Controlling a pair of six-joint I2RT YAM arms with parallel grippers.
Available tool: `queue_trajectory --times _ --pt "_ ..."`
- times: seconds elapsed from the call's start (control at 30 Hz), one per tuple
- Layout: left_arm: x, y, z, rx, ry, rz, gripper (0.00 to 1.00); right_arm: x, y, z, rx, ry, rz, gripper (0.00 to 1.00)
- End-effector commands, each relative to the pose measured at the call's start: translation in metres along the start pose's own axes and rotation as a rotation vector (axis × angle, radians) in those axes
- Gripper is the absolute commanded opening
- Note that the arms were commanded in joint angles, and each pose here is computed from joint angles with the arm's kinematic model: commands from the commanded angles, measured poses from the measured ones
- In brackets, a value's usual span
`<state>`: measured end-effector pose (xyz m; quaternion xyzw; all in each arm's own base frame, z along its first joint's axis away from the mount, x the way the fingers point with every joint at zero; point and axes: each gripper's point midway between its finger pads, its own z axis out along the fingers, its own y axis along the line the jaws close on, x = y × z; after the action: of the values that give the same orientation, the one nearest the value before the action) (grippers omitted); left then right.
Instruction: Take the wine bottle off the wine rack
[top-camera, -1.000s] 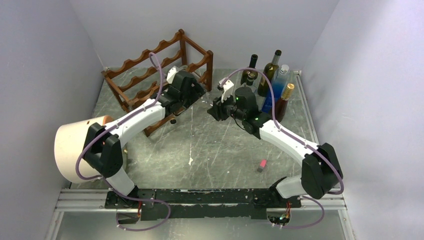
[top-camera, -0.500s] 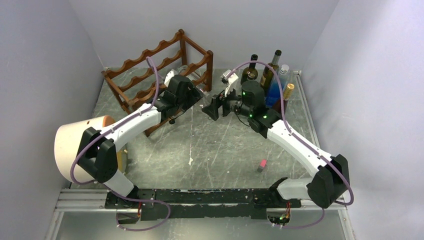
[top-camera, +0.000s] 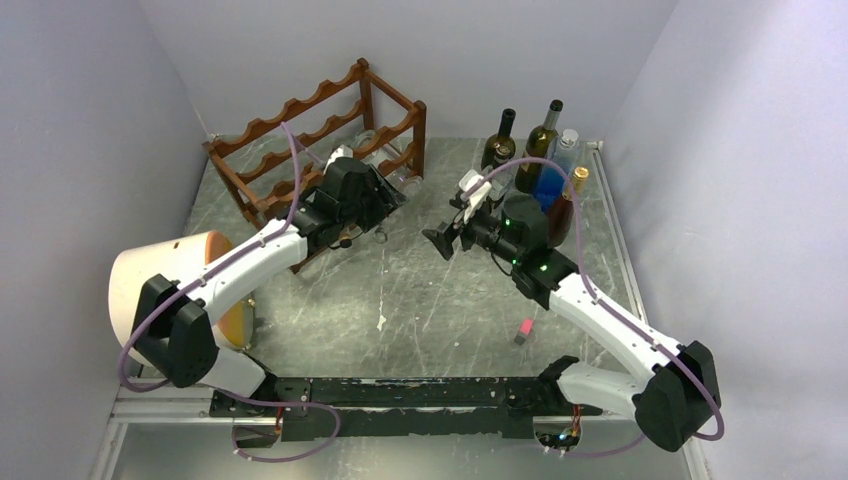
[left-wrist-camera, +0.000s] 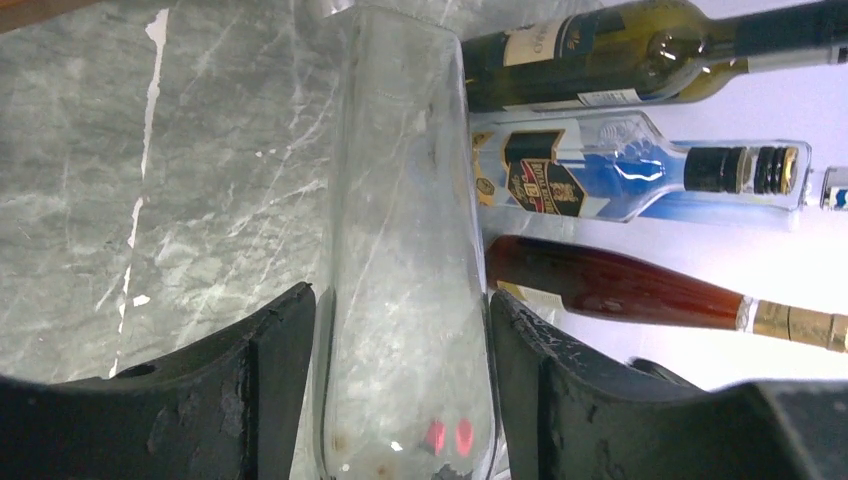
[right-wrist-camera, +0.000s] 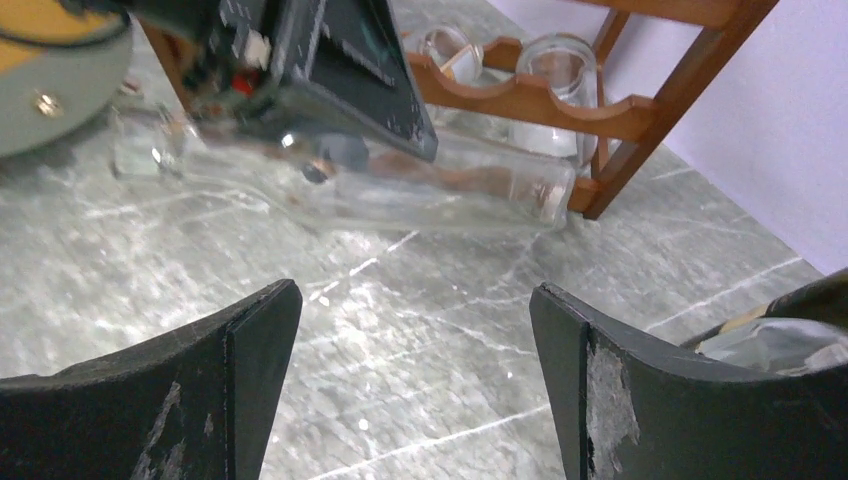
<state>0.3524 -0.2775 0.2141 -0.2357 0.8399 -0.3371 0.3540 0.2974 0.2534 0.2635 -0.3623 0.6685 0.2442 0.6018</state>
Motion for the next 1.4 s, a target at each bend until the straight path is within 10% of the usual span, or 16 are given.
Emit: queue_trajectory --times 0.0,0.63,0.93,1.2,1.37 --pt "-0.012 -0.038 -0.025 0.146 -0.015 0.006 0.07 0.000 -0.006 0.001 0.027 -0.098 -0.123 0.89" --pt "0.039 -0.003 -0.049 0.129 0.240 0.174 0.07 0.047 0.061 0.026 -0.359 -0.134 -0.632 0.92" --pt "0.063 0.012 -0.070 0.155 0.365 0.274 0.07 0.063 0.097 0.055 -0.510 -0.092 -0.632 0.89" --pt "0.064 0.022 -0.086 0.155 0.378 0.342 0.07 0.067 0.128 0.059 -0.547 -0.106 -0.535 0.44" --pt "0.056 0.018 -0.104 0.207 0.320 0.373 0.71 0.067 0.130 0.045 -0.501 -0.136 -0.418 0.05"
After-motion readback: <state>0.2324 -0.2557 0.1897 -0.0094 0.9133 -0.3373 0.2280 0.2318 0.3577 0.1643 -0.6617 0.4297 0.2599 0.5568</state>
